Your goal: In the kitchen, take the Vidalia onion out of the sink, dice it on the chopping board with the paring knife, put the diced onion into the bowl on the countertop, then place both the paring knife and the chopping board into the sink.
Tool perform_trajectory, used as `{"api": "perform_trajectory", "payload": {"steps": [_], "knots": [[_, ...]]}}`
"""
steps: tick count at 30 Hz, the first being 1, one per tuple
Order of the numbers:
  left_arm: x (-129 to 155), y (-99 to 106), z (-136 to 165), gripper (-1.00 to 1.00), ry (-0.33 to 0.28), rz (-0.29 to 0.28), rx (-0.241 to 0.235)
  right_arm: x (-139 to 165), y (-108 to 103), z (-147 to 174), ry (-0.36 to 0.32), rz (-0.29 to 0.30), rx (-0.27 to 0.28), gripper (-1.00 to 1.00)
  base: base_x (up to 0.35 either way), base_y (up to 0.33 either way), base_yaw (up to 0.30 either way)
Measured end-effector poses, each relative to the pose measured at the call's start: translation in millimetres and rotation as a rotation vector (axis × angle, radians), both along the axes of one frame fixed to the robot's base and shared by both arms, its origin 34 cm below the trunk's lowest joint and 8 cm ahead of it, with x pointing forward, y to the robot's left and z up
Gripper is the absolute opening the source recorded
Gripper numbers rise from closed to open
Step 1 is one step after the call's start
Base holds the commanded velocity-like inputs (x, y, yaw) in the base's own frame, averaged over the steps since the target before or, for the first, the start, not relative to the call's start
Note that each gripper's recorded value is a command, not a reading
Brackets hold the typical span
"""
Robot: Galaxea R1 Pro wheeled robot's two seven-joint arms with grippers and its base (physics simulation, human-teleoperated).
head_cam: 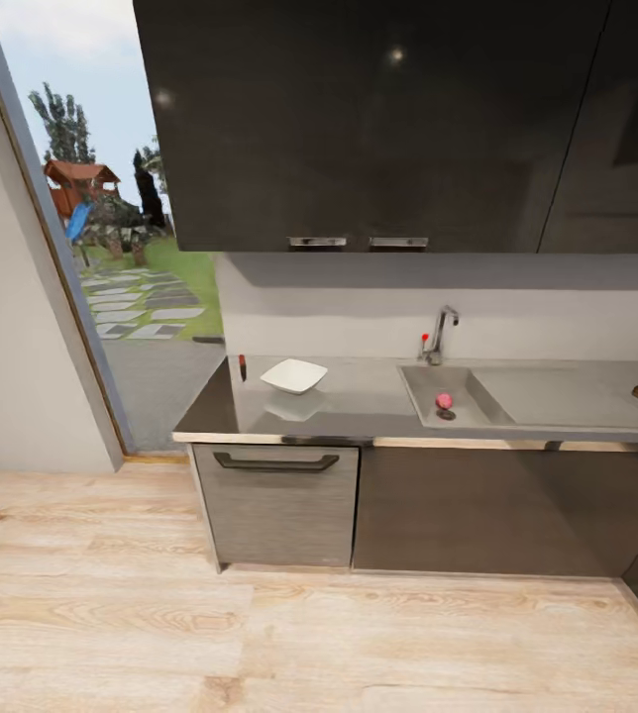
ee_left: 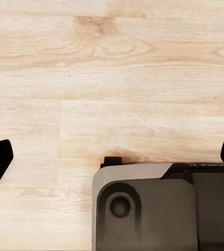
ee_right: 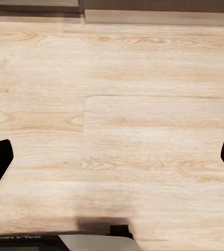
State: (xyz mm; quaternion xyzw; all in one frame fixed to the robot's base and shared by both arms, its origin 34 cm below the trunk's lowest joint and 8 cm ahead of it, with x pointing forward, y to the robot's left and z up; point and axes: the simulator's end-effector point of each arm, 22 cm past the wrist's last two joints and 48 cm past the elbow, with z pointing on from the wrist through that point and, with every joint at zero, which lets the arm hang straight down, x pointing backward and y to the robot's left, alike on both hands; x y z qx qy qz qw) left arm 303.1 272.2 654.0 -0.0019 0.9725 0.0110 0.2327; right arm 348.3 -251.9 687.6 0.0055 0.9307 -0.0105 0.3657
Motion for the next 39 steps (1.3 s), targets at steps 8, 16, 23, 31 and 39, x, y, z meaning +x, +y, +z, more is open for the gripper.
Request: {"api": "perform_trajectory", "payload": {"steps": [8,16,23,31,39], "knots": [[0,0,0,1.00,0.000,0.000,0.000,0,0,0,0.000,0.000,0.000,1.00,-0.001,0.291,0.000],[0,0,0,1.00,-0.001,0.000,0.000,0,0,0,-0.002,-0.001,0.000,1.00,0.000,0.291,0.000],[0,0,0,1.00,-0.001,-0.001,0.000,1,0,1,-0.003,-0.006,0.001,1.00,0.000,0.099,-0.036],[1,0,1,1.00,-0.004,-0.002,0.001,2,0,1,-0.007,-0.007,0.002,1.00,0.000,0.006,-0.150],[1,0,0,1.00,-0.003,-0.003,0.000,33,-6,21,-0.083,-0.023,-0.016,1.00,0.000,0.000,-0.016]]}}
